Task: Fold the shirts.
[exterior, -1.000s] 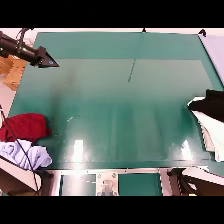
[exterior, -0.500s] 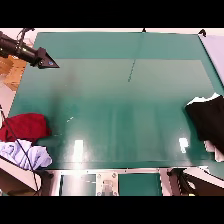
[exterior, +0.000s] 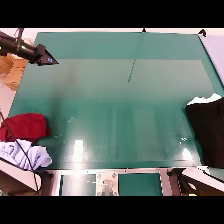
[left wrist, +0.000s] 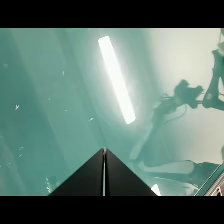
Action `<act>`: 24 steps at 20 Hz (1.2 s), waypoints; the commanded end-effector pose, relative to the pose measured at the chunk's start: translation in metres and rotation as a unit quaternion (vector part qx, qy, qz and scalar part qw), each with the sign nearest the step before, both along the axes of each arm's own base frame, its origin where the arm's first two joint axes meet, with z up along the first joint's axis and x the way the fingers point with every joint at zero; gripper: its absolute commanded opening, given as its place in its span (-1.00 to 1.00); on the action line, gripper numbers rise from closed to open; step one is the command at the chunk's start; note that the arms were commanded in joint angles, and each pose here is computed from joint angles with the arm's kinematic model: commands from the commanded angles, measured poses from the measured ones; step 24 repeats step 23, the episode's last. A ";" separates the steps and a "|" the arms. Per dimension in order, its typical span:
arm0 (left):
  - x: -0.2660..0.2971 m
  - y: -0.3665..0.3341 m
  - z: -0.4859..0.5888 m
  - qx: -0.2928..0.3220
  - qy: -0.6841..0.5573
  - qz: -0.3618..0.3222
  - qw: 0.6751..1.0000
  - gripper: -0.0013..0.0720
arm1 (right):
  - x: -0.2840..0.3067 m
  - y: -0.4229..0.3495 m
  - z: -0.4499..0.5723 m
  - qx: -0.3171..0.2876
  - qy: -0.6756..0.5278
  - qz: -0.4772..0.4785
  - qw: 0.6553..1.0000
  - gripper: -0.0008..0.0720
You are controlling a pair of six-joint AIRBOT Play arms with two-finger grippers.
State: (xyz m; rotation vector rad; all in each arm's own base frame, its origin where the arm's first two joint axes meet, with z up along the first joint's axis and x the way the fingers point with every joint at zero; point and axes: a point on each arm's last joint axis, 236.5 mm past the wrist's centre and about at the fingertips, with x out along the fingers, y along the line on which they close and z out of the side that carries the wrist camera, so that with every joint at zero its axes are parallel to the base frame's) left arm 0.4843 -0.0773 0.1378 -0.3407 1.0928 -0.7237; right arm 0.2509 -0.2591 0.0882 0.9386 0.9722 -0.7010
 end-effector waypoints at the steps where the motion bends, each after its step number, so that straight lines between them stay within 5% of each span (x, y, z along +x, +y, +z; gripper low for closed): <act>1: -0.018 -0.004 0.026 0.001 -0.014 0.010 1.000 -0.91 | 0.099 0.076 0.060 -0.036 -0.132 0.150 0.979 -0.92; 5: -0.078 -0.015 0.028 -0.001 0.002 0.013 1.000 -0.91 | 0.105 0.217 0.022 -0.006 -0.114 0.324 0.939 -0.92; 10: -0.170 -0.017 -0.030 0.027 0.032 0.070 0.997 -0.91 | 0.034 0.347 -0.071 0.046 -0.071 0.440 0.894 -0.92; 15: -0.221 -0.020 -0.076 0.042 0.071 0.079 0.993 -0.91 | 0.007 0.390 -0.092 0.057 -0.059 0.498 0.863 -0.91; 24: -0.206 -0.014 -0.075 0.043 0.047 0.103 0.993 -0.90 | 0.002 0.395 -0.093 0.059 -0.055 0.510 0.857 -0.92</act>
